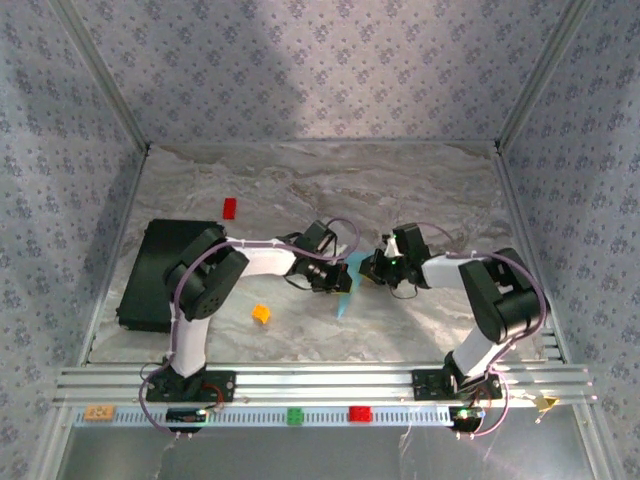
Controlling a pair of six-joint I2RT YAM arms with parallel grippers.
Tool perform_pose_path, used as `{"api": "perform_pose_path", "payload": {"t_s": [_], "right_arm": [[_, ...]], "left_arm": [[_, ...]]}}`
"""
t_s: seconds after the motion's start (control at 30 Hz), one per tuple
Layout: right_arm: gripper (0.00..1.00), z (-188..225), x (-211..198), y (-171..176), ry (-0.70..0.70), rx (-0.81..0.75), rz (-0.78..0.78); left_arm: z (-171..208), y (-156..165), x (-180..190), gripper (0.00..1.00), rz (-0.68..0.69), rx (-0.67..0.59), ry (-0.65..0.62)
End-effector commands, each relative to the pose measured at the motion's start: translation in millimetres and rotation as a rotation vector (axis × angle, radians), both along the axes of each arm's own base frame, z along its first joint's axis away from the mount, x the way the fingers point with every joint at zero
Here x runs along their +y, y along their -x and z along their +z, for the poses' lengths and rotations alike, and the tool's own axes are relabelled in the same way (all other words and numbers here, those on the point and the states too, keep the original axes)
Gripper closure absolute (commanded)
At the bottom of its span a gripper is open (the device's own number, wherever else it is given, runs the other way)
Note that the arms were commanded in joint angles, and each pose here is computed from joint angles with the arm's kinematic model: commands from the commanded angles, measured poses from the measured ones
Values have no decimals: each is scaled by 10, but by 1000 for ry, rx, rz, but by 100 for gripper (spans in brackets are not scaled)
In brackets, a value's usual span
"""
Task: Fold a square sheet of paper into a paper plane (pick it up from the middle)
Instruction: Fold the wing for the fifth time at the center of the table.
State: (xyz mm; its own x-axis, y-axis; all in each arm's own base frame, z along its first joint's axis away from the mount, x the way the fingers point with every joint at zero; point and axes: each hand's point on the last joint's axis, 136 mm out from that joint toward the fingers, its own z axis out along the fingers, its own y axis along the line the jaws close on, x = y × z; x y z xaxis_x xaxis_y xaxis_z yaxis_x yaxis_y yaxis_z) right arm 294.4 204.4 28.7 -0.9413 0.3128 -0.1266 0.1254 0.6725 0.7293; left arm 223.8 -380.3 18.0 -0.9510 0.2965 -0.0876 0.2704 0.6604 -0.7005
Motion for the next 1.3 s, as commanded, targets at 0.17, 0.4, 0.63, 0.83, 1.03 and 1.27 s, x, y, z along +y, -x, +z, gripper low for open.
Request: {"api": "perform_pose_path", "payload": {"t_s": [0.17,0.4,0.63,0.83,1.03,1.27], "right_arm": [[90,315,-24,-27,24,-116,30],[90,219,352,16,16,-110,129],[91,-172,172,-38,93,-13,66],[90,-240,-82,-178,62,-5,-12],[90,-231,-297,-355,39,-8,-78],[90,-194,-492,-507,31,-14,-135]], "left_arm": [[-330,271,350,100,-23,84,-133],[-339,269,352,100,-15,84,-132],[-362,278,359,100,-8,91,-136],[-392,307,356,100,-11,111,-133],[-414,328,350,100,-15,129,-128],[-409,333,356,100,-14,128,-128]]}}
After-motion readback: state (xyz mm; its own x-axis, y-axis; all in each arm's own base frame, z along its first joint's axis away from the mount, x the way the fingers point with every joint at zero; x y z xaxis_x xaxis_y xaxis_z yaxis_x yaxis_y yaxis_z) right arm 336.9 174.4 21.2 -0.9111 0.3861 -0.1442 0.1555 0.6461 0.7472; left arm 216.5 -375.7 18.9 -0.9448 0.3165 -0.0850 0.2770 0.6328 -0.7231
